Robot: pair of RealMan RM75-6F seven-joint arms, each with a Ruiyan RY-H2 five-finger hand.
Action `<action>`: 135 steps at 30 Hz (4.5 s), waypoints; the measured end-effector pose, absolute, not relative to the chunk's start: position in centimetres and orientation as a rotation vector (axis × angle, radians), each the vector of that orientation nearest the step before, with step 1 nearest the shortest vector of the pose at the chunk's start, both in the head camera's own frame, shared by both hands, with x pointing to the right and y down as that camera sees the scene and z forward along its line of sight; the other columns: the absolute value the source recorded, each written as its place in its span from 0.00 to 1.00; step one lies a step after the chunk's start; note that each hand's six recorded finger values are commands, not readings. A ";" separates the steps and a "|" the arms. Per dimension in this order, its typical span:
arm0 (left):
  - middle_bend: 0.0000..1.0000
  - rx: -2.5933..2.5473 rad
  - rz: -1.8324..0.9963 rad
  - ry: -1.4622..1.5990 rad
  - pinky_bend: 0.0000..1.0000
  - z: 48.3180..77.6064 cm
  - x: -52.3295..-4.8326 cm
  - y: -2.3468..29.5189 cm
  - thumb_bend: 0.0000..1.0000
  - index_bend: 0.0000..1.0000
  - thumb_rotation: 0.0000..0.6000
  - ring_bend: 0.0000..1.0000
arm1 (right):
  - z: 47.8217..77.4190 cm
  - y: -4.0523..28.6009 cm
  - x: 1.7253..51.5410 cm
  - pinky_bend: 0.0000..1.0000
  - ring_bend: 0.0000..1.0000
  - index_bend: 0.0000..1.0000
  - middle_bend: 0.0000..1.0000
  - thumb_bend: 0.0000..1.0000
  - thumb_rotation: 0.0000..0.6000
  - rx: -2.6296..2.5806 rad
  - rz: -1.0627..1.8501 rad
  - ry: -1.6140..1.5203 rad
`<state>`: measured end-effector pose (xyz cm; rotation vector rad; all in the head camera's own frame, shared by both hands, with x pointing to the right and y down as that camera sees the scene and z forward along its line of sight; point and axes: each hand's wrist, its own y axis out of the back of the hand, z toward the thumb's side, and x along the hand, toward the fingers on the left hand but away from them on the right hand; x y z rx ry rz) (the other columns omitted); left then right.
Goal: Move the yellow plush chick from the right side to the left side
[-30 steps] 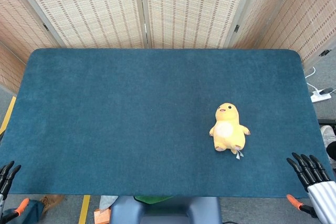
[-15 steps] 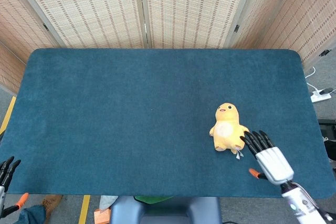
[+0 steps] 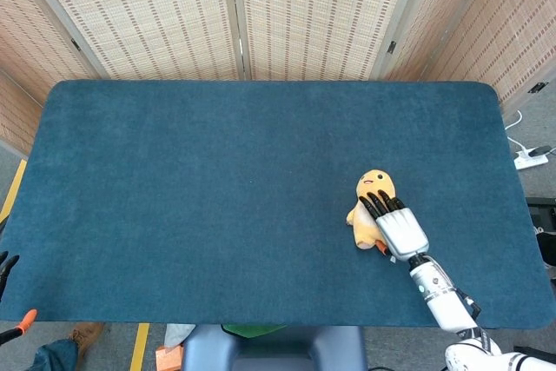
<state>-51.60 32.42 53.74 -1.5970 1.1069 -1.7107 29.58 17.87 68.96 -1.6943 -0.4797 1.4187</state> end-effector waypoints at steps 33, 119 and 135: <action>0.00 -1.642 -1.730 1.176 0.18 53.7 -53.3 31.9 0.27 0.00 1.00 0.00 | 68.0 22.1 6.1 0.46 0.29 0.21 0.26 0.33 1.00 -2.023 0.695 -0.517; 0.91 -1.785 -0.773 0.710 1.00 60.5 -18.6 24.6 0.62 0.76 1.00 0.77 | 55.2 29.3 46.3 0.00 0.00 0.00 0.00 0.09 1.00 -1.908 1.395 -0.836; 0.83 -1.678 -1.039 0.702 0.94 61.7 -36.8 25.6 0.52 0.74 1.00 0.72 | 56.0 29.9 43.1 0.00 0.00 0.00 0.00 0.09 1.00 -1.913 1.382 -0.792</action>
